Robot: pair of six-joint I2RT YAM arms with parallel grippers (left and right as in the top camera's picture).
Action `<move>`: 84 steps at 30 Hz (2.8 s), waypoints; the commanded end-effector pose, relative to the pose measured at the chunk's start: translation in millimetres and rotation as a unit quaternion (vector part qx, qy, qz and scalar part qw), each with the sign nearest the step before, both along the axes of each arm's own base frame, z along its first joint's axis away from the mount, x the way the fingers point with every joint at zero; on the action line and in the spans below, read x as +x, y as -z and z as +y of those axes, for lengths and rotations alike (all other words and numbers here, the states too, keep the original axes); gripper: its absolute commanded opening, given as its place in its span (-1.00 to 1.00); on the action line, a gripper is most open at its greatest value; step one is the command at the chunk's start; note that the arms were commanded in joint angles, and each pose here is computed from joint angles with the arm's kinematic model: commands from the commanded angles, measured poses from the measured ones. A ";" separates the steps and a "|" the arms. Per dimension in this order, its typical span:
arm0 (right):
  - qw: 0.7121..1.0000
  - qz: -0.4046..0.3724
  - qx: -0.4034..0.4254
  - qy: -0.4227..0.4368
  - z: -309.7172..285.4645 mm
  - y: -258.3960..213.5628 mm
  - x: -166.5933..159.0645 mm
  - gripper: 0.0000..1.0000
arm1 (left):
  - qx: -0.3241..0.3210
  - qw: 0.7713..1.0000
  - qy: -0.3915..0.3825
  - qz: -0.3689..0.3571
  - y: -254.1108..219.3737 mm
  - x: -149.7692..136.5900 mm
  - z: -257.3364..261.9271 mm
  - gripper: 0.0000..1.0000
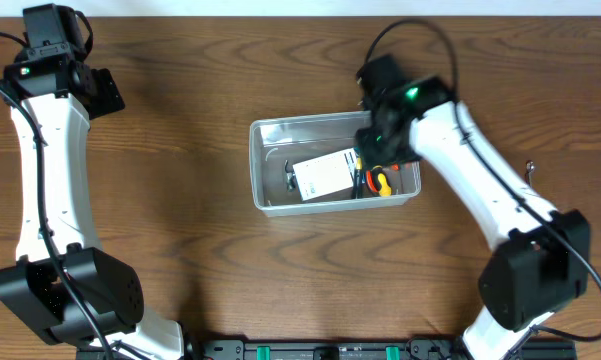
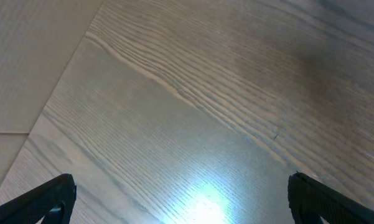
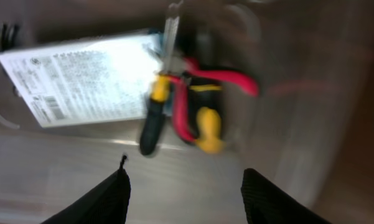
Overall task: Pack container
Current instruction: 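Withdraw the right gripper right to the silver wrench, then lower the right gripper onto the silver wrench and grasp it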
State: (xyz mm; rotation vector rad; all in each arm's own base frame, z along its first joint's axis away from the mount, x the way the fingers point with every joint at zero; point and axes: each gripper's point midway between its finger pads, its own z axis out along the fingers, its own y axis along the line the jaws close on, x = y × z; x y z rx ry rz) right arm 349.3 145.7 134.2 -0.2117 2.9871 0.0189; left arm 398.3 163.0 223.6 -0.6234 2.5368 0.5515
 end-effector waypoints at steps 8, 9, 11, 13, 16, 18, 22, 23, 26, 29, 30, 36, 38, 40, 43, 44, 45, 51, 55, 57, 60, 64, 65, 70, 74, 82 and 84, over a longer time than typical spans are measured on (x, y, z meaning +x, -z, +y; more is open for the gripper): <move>0.985 0.009 -0.062 0.162 -138.6 -41.0 4.2 0.15 | 0.005 1.000 -0.007 -0.023 -16.8 -0.1 1.4 0.96; 0.984 0.013 -0.065 0.165 -150.4 -38.8 3.4 0.16 | 0.005 1.000 -0.007 -0.023 -16.8 -0.1 1.4 0.96; 0.984 0.019 -0.069 0.164 -168.2 -32.4 2.2 0.18 | 0.005 1.000 -0.007 -0.023 -16.8 -0.1 1.4 0.96; 0.983 0.032 -0.076 0.166 -184.7 -22.6 -2.8 0.20 | 0.005 1.000 -0.007 -0.023 -16.8 -0.1 1.4 0.96; 0.976 0.056 -0.102 0.183 -208.5 -3.9 -16.2 0.25 | 0.005 1.000 -0.007 -0.023 -16.8 -0.1 1.4 0.96; 0.973 0.072 -0.110 0.189 -220.2 12.4 -25.4 0.26 | 0.005 1.000 -0.007 -0.023 -16.8 -0.1 1.4 0.96; 0.970 0.096 -0.110 0.197 -237.3 45.1 -42.0 0.31 | 0.005 1.000 -0.007 -0.023 -16.8 -0.1 1.4 0.96; 0.969 0.100 -0.110 0.198 -240.7 49.8 -45.3 0.32 | 0.005 1.000 -0.007 -0.023 -16.8 -0.1 1.4 0.96; 0.969 0.112 -0.106 0.193 -252.4 62.1 -55.6 0.33 | 0.005 1.000 -0.007 -0.023 -16.8 -0.1 1.4 0.96; 0.971 0.113 -0.089 0.193 -262.0 66.6 -58.9 0.25 | 0.005 1.000 -0.007 -0.023 -16.8 -0.1 1.4 0.96; 0.971 0.110 -0.085 0.195 -265.2 66.9 -58.7 0.23 | 0.005 1.000 -0.007 -0.023 -16.8 -0.1 1.4 0.96; 0.975 0.080 -0.061 0.197 -282.7 68.7 -49.5 0.35 | 0.005 1.000 -0.007 -0.023 -16.8 -0.1 1.4 0.96; 0.977 0.066 -0.061 0.192 -287.0 68.8 -43.9 0.41 | 0.005 1.000 -0.007 -0.023 -16.8 -0.1 1.4 0.96; 0.981 0.052 -0.066 0.175 -290.4 68.4 -37.0 0.47 | 0.005 1.000 -0.007 -0.023 -16.8 -0.1 1.4 0.96; 0.984 0.033 -0.072 0.157 -294.3 68.0 -27.1 0.52 | 0.005 1.000 -0.007 -0.023 -16.8 -0.1 1.4 0.96; 0.985 0.028 -0.074 0.155 -295.5 68.8 -24.1 0.52 | 0.005 1.000 -0.007 -0.023 -16.8 -0.1 1.4 0.96; 0.985 0.023 -0.075 0.154 -296.7 69.1 -21.3 0.52 | 0.005 1.000 -0.007 -0.023 -16.8 -0.1 1.4 0.96; 0.985 0.025 -0.075 0.153 -298.8 78.4 -16.9 0.47 | 0.005 1.000 -0.007 -0.023 -16.8 -0.1 1.4 0.96; 0.985 0.042 -0.071 0.152 -298.5 93.5 -17.5 0.44 | 0.005 1.000 -0.007 -0.023 -16.8 -0.1 1.4 0.96; 0.985 0.056 -0.068 0.151 -298.1 104.3 -19.3 0.43 | 0.005 1.000 -0.007 -0.023 -16.8 -0.1 1.3 0.96; 0.984 0.076 -0.063 0.149 -297.1 121.1 -21.8 0.42 | 0.005 1.000 -0.007 -0.023 -16.8 -0.1 1.4 0.96; 0.983 0.097 -0.058 0.147 -296.1 141.1 -24.5 0.44 | 0.005 1.000 -0.007 -0.023 -16.8 -0.1 1.4 0.96; 0.982 0.100 -0.058 0.147 -296.3 145.0 -24.2 0.45 | 0.005 1.000 -0.007 -0.023 -16.8 -0.1 1.4 0.96; 0.982 0.100 -0.058 0.147 -297.7 159.0 -20.3 0.50 | 0.005 1.000 -0.007 -0.023 -16.8 -0.1 1.4 0.96; 0.983 0.097 -0.059 0.147 -299.1 163.5 -17.3 0.47 | 0.005 1.000 -0.007 -0.023 -16.8 -0.1 1.4 0.96; 0.981 0.097 -0.057 0.158 -306.0 164.1 -20.2 -0.06 | 0.005 1.000 -0.007 -0.023 -16.8 -0.1 1.4 0.96; 0.980 0.097 -0.054 0.163 -308.3 164.2 -21.6 -0.05 | 0.005 1.000 -0.007 -0.023 -16.8 -0.1 1.4 0.96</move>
